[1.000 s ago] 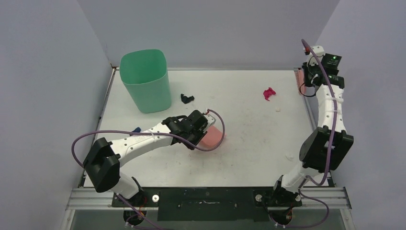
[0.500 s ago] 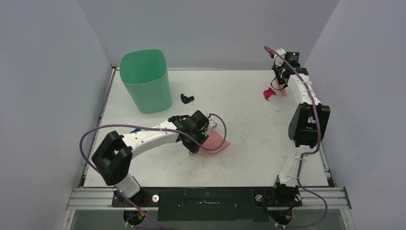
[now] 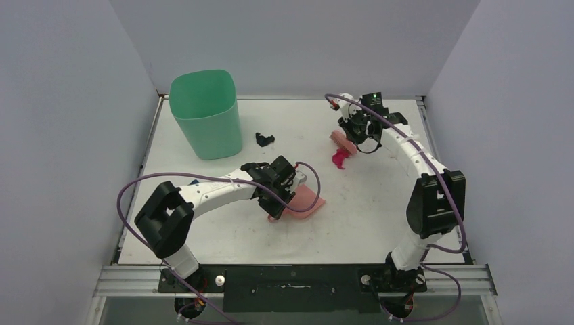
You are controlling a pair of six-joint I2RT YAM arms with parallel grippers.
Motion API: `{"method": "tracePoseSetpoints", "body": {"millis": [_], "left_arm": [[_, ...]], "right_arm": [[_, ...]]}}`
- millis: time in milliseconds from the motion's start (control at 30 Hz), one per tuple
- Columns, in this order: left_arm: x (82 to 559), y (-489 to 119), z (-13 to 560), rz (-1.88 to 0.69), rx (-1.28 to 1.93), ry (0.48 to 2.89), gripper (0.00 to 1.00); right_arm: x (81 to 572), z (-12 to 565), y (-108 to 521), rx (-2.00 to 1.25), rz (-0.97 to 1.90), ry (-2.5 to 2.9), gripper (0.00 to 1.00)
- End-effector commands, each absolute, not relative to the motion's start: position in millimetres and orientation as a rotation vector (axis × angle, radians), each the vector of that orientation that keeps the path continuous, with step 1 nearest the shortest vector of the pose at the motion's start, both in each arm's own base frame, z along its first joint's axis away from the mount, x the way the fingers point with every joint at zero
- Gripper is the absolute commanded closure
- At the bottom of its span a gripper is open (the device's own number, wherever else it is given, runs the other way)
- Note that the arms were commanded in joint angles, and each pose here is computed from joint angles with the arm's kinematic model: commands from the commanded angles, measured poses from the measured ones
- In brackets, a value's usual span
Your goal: Sweep away the paper scraps from the table
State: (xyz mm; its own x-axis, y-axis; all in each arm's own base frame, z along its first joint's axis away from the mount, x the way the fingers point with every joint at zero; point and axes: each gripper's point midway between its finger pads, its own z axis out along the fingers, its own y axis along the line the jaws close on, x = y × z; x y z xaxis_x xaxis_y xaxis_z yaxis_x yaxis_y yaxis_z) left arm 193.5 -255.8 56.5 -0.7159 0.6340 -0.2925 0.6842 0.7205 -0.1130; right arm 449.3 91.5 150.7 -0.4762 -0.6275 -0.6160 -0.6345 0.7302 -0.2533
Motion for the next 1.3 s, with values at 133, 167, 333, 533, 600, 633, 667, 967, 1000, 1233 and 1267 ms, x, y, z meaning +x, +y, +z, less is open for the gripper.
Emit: {"method": "tracePoseSetpoints", "body": {"millis": [133,167,333,533,600,633,667,967,1000,1233,1267], "left_arm": [[199.0,-271.0,64.2,-0.403,1.058,2.674,1.0],[200.2,-270.4,64.0,-0.401,1.052,2.681,1.0],[204.0,-270.2,69.6,-0.403,1.038,2.652,1.0],[209.9,-267.4,75.1,-0.365,1.016,2.623,1.0],[210.0,-267.6,76.6,-0.368,1.011,2.619,1.0],[209.6,-267.7,76.9,-0.371,1.008,2.62,1.0],[209.4,-267.9,77.6,-0.374,1.007,2.619,1.0],[206.8,-266.6,82.4,-0.383,1.01,2.622,1.0],[206.6,-266.8,83.2,-0.389,1.01,2.621,1.0],[197.5,-275.6,92.2,-0.483,1.074,2.573,1.0],[195.8,-277.0,93.4,-0.501,1.081,2.568,1.0]], "right_arm": [[321.9,154.7,195.3,-1.074,0.755,2.262,0.95],[311.9,158.2,207.0,-1.073,0.835,2.267,0.95],[307.1,195.0,223.7,-1.015,0.972,2.213,0.95],[349.6,232.7,149.9,-0.892,0.756,2.208,0.95],[368.7,239.3,110.7,-0.813,0.57,2.232,0.95],[377.2,242.5,89.9,-0.778,0.477,2.235,0.95],[385.0,245.6,70.1,-0.742,0.381,2.239,0.95],[418.8,258.2,-68.5,-0.548,-0.559,2.195,0.95],[421.1,256.9,-76.0,-0.537,-0.613,2.182,0.95],[433.1,203.4,-76.3,-0.514,-0.539,2.283,0.95],[430.4,193.5,-71.5,-0.505,-0.498,2.307,0.95]]}}
